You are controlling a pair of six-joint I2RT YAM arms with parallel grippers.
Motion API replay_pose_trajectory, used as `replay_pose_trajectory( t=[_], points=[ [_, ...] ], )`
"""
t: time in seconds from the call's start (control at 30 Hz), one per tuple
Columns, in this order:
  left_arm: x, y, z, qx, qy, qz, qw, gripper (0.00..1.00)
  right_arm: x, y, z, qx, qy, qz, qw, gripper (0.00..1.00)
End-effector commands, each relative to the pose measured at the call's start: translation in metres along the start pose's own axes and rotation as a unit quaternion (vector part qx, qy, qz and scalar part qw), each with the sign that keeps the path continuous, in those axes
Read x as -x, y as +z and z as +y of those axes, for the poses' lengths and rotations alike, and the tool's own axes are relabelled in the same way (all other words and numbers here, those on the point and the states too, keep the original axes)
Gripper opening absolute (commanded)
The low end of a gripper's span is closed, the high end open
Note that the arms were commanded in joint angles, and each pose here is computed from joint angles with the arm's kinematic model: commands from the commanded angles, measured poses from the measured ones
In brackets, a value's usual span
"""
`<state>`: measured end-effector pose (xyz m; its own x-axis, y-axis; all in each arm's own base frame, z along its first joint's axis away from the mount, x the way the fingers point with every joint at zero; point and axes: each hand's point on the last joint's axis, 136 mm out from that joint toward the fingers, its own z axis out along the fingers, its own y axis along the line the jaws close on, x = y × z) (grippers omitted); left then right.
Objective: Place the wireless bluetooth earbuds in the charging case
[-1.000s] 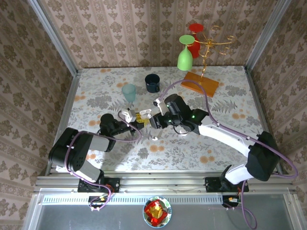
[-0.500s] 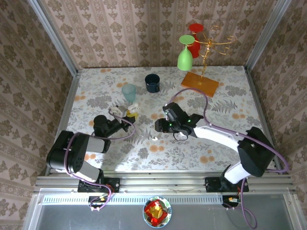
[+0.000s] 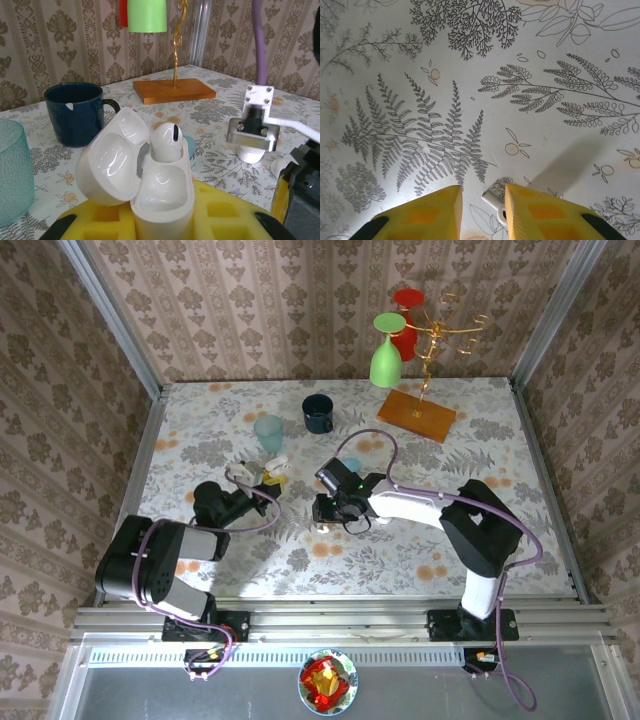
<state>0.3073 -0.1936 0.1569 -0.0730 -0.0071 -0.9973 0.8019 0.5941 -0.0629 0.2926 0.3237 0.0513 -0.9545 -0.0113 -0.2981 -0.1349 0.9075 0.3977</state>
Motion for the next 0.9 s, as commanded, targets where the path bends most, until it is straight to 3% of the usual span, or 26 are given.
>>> replay_pose_trajectory(
  t=[0.0, 0.27, 0.43, 0.53, 0.87],
  points=[
    [0.009, -0.004, 0.001, 0.006, 0.011, -0.016, 1.000, 0.00, -0.011, 0.008, -0.010, -0.036, -0.023, 0.032, 0.999, 0.29],
    [0.008, -0.003, 0.002, 0.004, 0.009, -0.014, 1.000, 0.00, -0.022, 0.019, -0.016, -0.044, -0.036, 0.063, 0.996, 0.26],
    [0.007, -0.004, 0.002, 0.006, 0.009, -0.013, 1.000, 0.00, -0.024, 0.017, -0.015, -0.045, -0.040, 0.067, 0.996, 0.16],
    [0.007, -0.004, 0.003, 0.007, 0.010, -0.014, 1.000, 0.00, -0.019, 0.011, -0.012, -0.042, -0.045, 0.056, 0.997, 0.11],
    [0.007, -0.006, 0.005, 0.015, 0.011, -0.014, 1.000, 0.00, 0.011, 0.000, -0.006, -0.052, -0.107, 0.001, 0.993, 0.12]
  ],
)
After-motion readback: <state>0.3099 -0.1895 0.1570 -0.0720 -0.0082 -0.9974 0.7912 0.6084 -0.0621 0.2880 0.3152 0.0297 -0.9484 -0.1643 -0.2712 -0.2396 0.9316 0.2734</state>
